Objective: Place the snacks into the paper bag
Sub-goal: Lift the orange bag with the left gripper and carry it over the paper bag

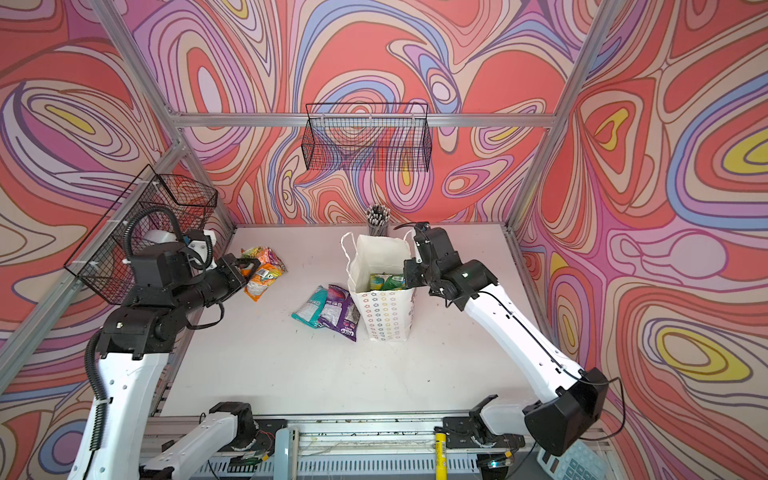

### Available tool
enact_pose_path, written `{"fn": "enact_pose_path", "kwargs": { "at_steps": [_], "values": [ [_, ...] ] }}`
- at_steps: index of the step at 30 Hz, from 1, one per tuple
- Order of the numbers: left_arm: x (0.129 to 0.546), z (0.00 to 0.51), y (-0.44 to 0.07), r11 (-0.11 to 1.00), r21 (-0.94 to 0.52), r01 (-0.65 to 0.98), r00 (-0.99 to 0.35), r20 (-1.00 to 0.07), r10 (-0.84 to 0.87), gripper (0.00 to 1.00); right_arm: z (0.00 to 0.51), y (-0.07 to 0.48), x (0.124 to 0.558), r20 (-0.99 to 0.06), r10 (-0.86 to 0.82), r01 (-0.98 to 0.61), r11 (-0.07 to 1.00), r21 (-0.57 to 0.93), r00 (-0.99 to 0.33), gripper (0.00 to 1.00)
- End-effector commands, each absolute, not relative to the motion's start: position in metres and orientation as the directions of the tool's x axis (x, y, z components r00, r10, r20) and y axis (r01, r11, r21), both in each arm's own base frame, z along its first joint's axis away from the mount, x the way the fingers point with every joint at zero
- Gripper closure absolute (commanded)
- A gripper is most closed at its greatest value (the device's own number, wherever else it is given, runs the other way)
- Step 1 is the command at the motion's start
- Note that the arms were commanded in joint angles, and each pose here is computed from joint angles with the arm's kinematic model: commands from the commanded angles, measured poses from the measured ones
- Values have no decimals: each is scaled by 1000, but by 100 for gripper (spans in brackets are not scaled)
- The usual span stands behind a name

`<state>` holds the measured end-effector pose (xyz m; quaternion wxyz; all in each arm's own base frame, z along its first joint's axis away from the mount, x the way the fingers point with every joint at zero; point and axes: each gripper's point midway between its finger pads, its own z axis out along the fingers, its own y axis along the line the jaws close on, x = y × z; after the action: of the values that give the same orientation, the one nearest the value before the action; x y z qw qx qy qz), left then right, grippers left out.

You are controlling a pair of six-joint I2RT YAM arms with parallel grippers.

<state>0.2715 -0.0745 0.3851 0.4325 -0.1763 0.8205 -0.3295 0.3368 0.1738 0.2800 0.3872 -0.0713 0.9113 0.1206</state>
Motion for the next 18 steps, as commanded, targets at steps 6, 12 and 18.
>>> {"fn": "enact_pose_path", "kwargs": {
  "at_steps": [6, 12, 18],
  "values": [
    [250, 493, -164, 587, -696, 413, -532, -708, -465, 98, 294, 175, 335, -748, -8, -227, 955, 191, -663, 100],
    [242, 510, -271, 460, -652, 602, -576, -754, -315, 98, 288, 179, 336, -737, -6, -230, 951, 204, -676, 100],
    [251, 477, -356, 427, -647, 632, -648, -743, -167, 98, 293, 180, 333, -737, 15, -231, 945, 231, -676, 100]
  ]
}}
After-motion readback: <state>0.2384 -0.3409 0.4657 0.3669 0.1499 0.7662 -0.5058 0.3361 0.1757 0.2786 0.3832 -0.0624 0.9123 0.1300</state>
